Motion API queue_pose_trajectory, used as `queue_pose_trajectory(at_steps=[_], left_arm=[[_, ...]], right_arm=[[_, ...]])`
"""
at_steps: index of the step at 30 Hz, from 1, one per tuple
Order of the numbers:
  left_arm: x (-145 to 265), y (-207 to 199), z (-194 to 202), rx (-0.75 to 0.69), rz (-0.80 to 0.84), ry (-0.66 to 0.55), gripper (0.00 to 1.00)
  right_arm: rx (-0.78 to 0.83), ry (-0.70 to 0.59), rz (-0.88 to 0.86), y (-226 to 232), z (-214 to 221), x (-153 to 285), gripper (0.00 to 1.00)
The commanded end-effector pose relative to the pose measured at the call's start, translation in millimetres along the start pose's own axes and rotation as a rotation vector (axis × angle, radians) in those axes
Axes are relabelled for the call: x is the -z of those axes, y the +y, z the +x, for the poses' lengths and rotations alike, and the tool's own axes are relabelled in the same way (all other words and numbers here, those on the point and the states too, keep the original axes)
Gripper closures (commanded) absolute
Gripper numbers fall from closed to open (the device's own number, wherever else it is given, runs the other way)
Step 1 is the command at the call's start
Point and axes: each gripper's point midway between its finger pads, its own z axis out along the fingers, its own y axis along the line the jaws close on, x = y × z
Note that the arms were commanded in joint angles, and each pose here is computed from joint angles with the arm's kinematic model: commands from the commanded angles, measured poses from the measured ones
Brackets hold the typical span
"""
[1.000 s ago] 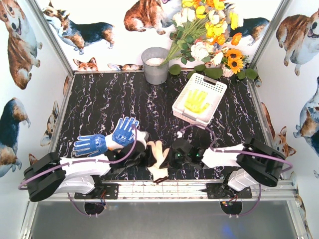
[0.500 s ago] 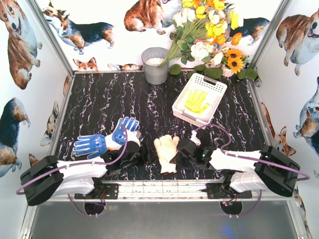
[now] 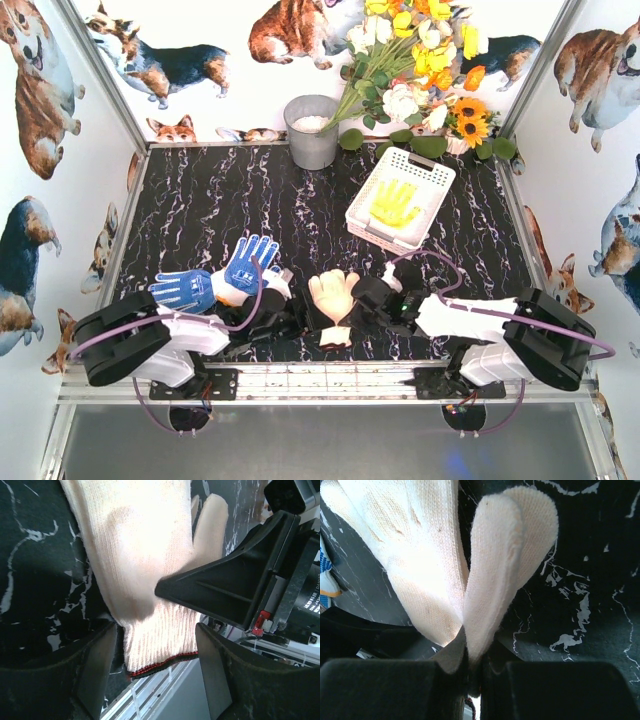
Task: Put the gloves into the storage basket
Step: Pick up the glove from the center of the board.
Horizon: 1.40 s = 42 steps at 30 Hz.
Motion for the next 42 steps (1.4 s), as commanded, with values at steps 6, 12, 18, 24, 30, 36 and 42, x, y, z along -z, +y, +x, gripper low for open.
queue_pose_trajectory(at_steps=[6, 12, 18, 24, 30, 36, 42], left_arm=[[-6.1, 19.7, 18.4, 0.026, -0.046, 0.05, 0.42], [-12.6, 28.0, 15.7, 0.021, -0.062, 0.022, 0.42], [-17.4, 33.4, 18.6, 0.005, -0.073, 0.021, 0.43], [-17.0, 30.5, 17.7, 0.001, -0.052, 0.015, 0.42], [-12.9, 12.2, 14.7, -0.023, 0.026, 0.006, 0.35], [-10.7, -9.4, 14.2, -0.042, 0.107, 0.017, 0.3], [-7.1, -27.6, 9.3, -0.047, 0.177, -0.003, 0.25]], right_arm=[[-0.021, -0.024, 0.021, -7.8, -6.7, 4.2, 1.0], [-0.042, -0.006, -0.011, -3.9, -3.8, 4.4, 1.0], [-0.074, -0.005, -0.034, -0.6, -5.3, 6.3, 1.0], [-0.148, 0.03, -0.175, 22.3, -4.7, 17.0, 1.0], [-0.176, -0.008, -0.272, 39.1, -18.5, 38.2, 1.0], [-0.201, -0.005, -0.323, 43.3, -24.6, 49.3, 1.0], [-0.214, -0.002, -0.337, 40.7, -25.6, 52.3, 1.0]])
